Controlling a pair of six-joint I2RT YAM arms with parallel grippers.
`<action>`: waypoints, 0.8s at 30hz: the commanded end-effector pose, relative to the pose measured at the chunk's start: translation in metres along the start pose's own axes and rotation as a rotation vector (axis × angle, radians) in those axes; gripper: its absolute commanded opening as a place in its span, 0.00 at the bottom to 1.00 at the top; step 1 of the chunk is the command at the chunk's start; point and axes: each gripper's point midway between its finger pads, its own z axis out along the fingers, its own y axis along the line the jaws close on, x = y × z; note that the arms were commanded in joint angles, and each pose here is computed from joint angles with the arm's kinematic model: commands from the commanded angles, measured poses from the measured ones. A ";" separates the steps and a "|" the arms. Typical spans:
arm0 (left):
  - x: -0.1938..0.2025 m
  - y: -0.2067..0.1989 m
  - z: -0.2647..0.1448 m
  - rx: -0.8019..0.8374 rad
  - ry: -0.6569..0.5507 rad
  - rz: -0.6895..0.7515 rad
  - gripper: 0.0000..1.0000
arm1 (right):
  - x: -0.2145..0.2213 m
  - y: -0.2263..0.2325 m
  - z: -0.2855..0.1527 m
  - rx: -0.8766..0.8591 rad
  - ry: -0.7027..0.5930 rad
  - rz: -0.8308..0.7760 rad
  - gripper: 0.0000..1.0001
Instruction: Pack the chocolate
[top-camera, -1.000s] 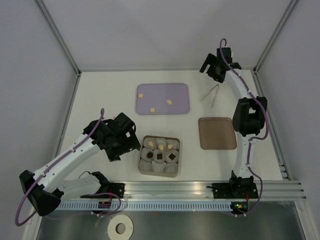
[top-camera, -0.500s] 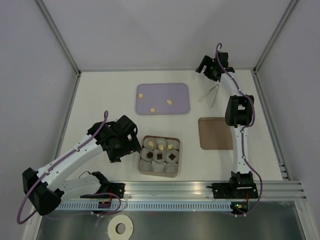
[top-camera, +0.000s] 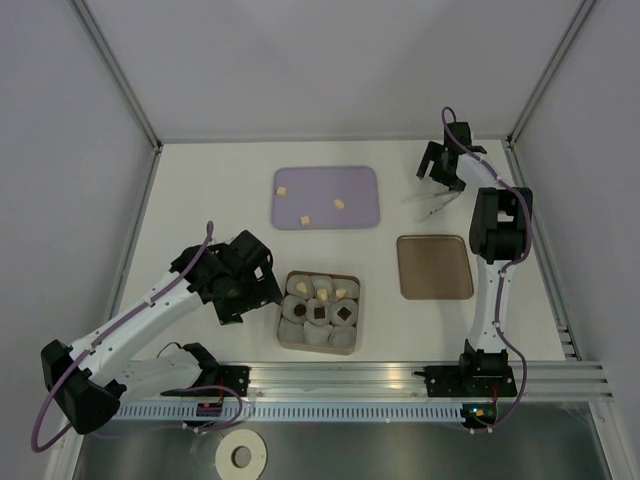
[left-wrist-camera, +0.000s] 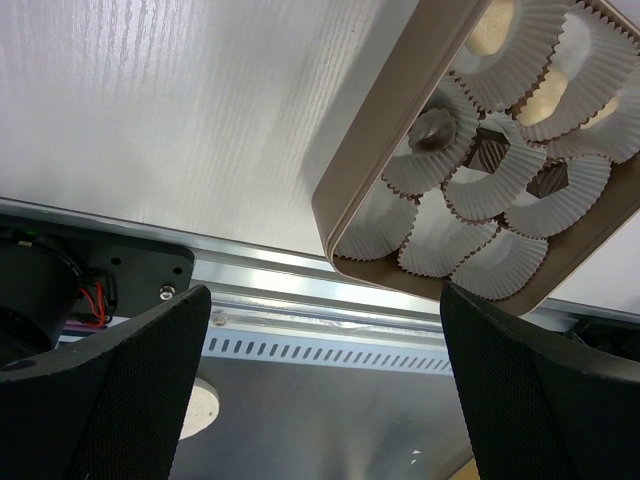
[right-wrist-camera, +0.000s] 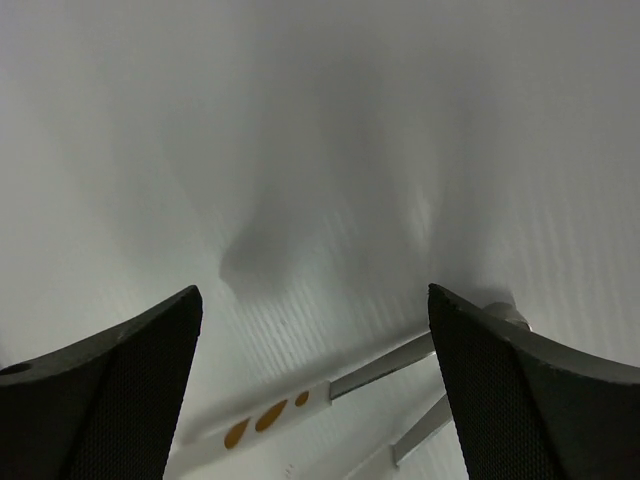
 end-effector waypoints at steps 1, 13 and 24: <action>-0.002 -0.006 -0.005 0.051 -0.020 0.025 1.00 | -0.001 -0.034 -0.047 0.041 0.008 0.005 0.98; 0.002 -0.002 -0.007 0.082 -0.020 0.022 1.00 | 0.053 -0.019 -0.126 -0.208 0.103 -0.058 0.98; 0.011 0.007 -0.006 0.110 -0.007 0.003 1.00 | 0.085 -0.031 -0.172 -0.067 0.109 -0.423 0.98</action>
